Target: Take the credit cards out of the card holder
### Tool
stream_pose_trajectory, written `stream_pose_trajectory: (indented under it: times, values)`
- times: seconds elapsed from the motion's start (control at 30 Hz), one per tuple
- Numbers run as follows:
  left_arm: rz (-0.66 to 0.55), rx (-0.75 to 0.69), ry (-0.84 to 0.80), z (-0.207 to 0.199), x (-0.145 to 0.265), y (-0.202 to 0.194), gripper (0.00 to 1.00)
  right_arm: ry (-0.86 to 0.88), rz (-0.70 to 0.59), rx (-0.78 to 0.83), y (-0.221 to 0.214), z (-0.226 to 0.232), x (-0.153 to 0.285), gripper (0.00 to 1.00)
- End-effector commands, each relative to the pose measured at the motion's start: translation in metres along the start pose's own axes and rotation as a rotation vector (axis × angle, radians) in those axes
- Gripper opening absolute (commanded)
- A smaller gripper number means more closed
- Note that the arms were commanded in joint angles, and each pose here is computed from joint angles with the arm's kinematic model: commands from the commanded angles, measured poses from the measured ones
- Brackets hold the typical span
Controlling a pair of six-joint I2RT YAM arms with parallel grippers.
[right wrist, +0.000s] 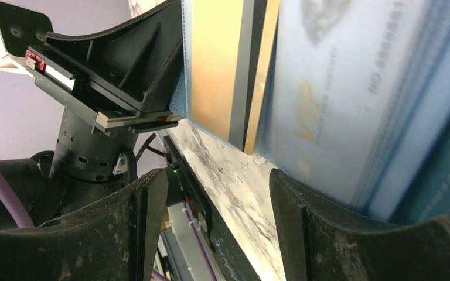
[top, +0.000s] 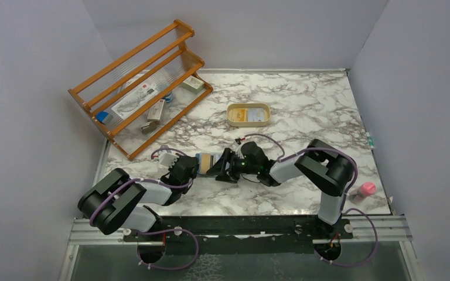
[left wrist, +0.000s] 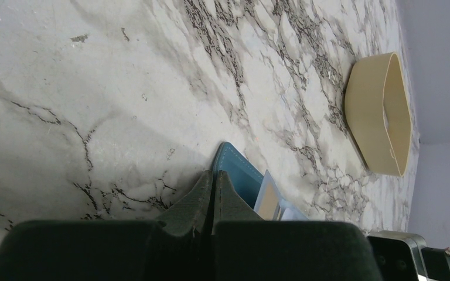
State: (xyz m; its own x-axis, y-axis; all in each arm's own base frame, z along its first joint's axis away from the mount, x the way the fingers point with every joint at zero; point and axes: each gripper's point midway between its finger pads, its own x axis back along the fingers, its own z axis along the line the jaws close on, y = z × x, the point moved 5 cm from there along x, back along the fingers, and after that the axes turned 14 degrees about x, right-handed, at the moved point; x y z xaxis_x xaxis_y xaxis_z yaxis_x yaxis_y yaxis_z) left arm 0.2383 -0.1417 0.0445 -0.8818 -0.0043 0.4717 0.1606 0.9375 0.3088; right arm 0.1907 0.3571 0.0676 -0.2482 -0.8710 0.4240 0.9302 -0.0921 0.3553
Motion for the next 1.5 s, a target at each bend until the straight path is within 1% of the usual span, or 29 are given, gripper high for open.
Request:
stream_pose_trajectory:
  times: [0.0,0.1,0.2,0.27,0.37,0.43,0.5,0.7,0.93,1.0,1.17,1.47]
  values:
    - [-0.023,-0.110,0.144,0.042,0.003,0.005,0.00,0.005,-0.130,0.024,0.014,0.010,0.011,0.70]
    - [-0.024,-0.112,0.143,0.042,0.003,0.006,0.00,0.052,-0.178,0.106,0.026,0.032,0.022,0.70]
    - [-0.022,-0.112,0.146,0.043,0.003,0.005,0.00,-0.013,-0.191,0.143,0.037,0.038,0.024,0.70]
    - [-0.019,-0.112,0.149,0.043,0.002,0.004,0.00,-0.049,-0.171,0.138,0.039,0.034,0.016,0.71]
    - [-0.017,-0.116,0.156,0.044,0.001,0.003,0.00,-0.026,-0.111,0.117,0.033,0.025,-0.001,0.71]
    - [-0.017,-0.116,0.158,0.045,0.001,0.003,0.00,-0.030,-0.078,0.072,0.024,0.013,-0.009,0.71]
    - [-0.019,-0.118,0.160,0.046,0.002,0.004,0.00,-0.042,-0.081,0.041,0.020,0.004,-0.010,0.71]
    - [-0.015,-0.131,0.164,0.046,0.001,0.003,0.00,-0.113,-0.104,0.057,0.021,-0.005,-0.008,0.71]
    - [-0.008,-0.133,0.174,0.049,0.001,0.001,0.00,-0.148,-0.076,0.046,0.017,-0.015,-0.013,0.71]
    - [-0.009,-0.131,0.174,0.049,0.001,0.001,0.00,-0.128,-0.077,0.037,0.016,-0.016,-0.016,0.71]
    - [-0.002,-0.132,0.181,0.050,0.000,-0.001,0.00,0.039,-0.121,0.062,0.018,0.001,-0.018,0.71]
    - [0.000,-0.133,0.184,0.050,-0.001,-0.002,0.00,0.277,-0.248,0.148,0.028,0.031,-0.004,0.71]
